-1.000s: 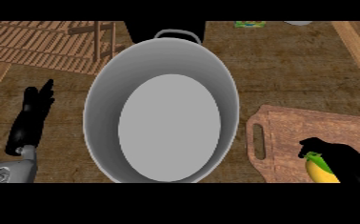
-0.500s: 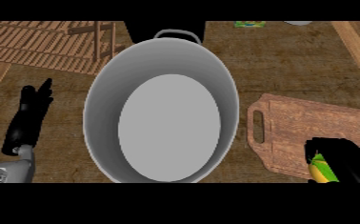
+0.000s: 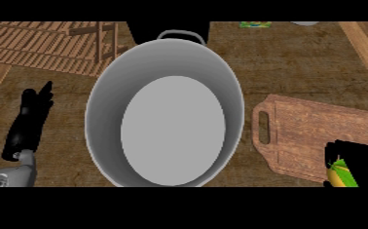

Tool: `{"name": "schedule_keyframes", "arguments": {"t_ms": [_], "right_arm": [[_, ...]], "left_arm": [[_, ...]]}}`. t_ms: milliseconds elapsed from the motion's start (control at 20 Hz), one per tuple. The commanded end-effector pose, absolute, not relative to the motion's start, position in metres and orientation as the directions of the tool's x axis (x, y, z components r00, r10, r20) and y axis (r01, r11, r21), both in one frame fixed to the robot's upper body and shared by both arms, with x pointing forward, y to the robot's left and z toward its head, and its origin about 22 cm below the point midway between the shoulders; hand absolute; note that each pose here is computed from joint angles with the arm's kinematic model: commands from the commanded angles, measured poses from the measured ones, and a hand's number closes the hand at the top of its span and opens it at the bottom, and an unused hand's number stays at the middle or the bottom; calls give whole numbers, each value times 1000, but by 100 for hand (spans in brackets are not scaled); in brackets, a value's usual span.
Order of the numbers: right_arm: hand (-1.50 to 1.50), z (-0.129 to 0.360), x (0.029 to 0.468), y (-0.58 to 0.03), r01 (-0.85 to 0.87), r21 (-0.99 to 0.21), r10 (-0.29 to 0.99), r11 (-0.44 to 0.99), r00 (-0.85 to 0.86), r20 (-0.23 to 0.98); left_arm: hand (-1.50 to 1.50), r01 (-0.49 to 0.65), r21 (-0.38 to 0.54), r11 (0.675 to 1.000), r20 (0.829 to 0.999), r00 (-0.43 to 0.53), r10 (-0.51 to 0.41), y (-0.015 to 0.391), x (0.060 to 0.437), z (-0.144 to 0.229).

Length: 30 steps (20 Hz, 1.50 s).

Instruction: Pick the lemon from the cutting board and place it in the pot

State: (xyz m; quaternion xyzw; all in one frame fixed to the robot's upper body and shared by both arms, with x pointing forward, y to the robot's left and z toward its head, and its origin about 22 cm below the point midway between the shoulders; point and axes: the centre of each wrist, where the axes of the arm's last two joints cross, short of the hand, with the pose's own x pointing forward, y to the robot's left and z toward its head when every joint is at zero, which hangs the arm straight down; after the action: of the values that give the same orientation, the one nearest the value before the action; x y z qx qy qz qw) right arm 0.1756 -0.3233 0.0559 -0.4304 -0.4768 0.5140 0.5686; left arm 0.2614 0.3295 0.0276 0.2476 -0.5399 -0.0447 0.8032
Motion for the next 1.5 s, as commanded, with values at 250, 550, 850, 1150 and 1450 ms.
{"name": "schedule_keyframes", "arguments": {"t_ms": [250,550,850,1150,1450], "right_arm": [[150,123,147,-303,177,-952,969,249,-45,245],[150,180,139,-274,387,-782,868,488,-304,392],[150,220,120,-243,417,-770,865,483,-365,345],[150,241,145,-203,321,-803,842,503,-390,372],[150,276,183,-137,220,-841,846,494,-347,405]], "left_arm": [[0,-204,449,870,842,424,-335,350,260,33],[0,-178,439,880,839,430,-332,333,254,24],[0,-181,440,880,845,415,-337,339,256,28],[0,-175,438,882,847,409,-340,318,266,18],[0,-196,457,868,844,403,-354,351,260,29]]}}
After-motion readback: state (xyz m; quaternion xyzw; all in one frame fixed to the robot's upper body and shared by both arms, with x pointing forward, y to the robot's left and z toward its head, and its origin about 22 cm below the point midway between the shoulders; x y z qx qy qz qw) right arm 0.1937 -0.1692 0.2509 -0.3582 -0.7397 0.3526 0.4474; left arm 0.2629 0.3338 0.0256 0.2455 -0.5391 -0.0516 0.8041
